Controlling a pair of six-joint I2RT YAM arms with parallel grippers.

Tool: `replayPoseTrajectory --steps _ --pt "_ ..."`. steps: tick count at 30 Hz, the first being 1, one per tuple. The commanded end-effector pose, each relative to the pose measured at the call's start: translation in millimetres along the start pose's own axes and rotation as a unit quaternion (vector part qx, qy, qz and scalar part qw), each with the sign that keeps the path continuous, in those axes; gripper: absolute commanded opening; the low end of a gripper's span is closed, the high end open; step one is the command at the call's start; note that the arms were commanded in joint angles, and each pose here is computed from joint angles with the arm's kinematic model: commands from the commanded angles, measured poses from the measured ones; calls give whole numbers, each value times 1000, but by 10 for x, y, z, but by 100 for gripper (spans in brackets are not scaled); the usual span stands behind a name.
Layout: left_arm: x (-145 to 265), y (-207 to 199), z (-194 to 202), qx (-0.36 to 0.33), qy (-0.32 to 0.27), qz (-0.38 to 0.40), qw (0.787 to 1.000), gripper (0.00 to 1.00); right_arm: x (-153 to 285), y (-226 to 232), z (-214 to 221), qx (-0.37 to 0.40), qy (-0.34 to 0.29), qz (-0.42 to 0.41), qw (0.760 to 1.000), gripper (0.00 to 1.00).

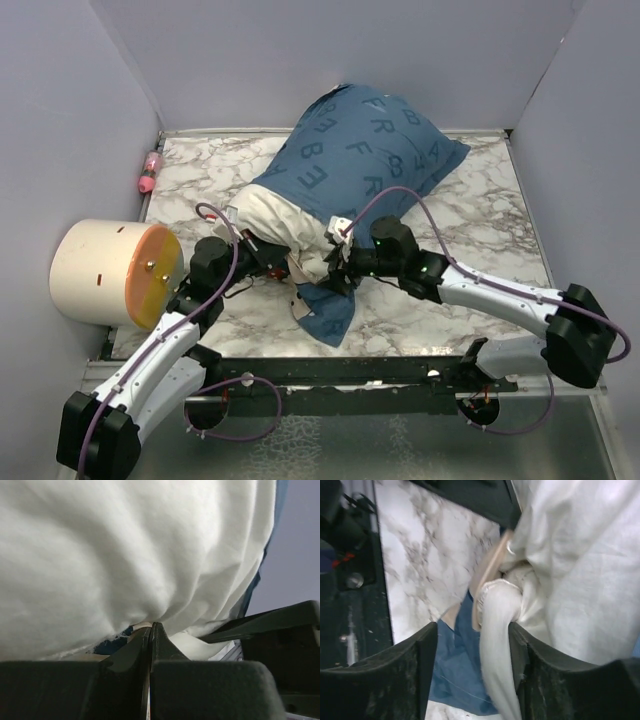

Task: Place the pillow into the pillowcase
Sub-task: Stuff the pillow into the pillowcase.

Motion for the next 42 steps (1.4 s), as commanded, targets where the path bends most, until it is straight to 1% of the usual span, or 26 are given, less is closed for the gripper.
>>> replayPoseTrajectory --steps 1,5,7,9,11,17,20,22,26,27,28,29,31,32,33,34,37,39,42 --pt "59 -171 -72 -39 -12 67 997 0 273 107 -515 40 -51 -40 997 58" --pt "83 -143 -15 -39 4 76 996 0 363 135 -902 81 -102 -80 988 59" --pt "91 -141 -1 -41 8 80 996 0 365 114 -1098 103 -131 -87 982 64" --pt "105 -137 10 -42 10 83 996 0 240 11 -1239 115 -135 -72 981 71" --pt "120 -127 26 -40 12 85 996 0 64 -132 -1345 120 -122 -46 984 74" --pt "189 -80 84 -32 10 90 995 0 -474 -416 -1670 126 -112 -7 986 74" --pt "231 -69 109 -25 7 96 995 0 -764 -560 -1626 98 -76 19 992 73" --pt "260 -73 115 -23 5 98 995 0 -929 -638 -1499 82 -45 36 995 71" --pt "325 -119 102 -26 -1 101 995 0 -1080 -712 -1116 65 26 69 995 62" --pt "339 -144 93 -28 -1 102 994 0 -1091 -710 -995 62 43 74 994 59" --pt "351 -172 76 -32 -3 103 994 0 -1088 -708 -895 59 56 79 994 54" --pt "360 -199 60 -38 -3 103 994 0 -1063 -716 -780 58 74 92 991 44" --pt "377 -263 9 -56 -6 96 994 0 -956 -804 -523 49 115 129 984 22" --pt "390 -289 -24 -70 -10 86 994 0 -872 -872 -374 36 137 146 979 13" --pt "411 -315 -65 -89 -15 72 993 0 -766 -940 -226 22 160 162 973 7" --pt "435 -330 -107 -109 -21 55 992 0 -648 -1002 -78 10 182 179 967 4" --pt "509 -396 -241 -160 -34 2 986 0 -266 -1100 334 -36 236 212 948 1" --pt "520 -424 -316 -182 -36 -25 982 0 -112 -1037 539 -71 260 210 940 1" --pt "525 -467 -450 -213 -45 -74 973 0 -29 -851 797 -109 292 184 932 1"
Point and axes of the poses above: each gripper's point midway between its finger pads, its own x axis back along the fingers, its own y axis along the line the jaws close on, z = x × y, the point moved 9 cm from there along x, back along the fingers, and after that the axes turned 8 degrees about x, right-handed, at the moved point
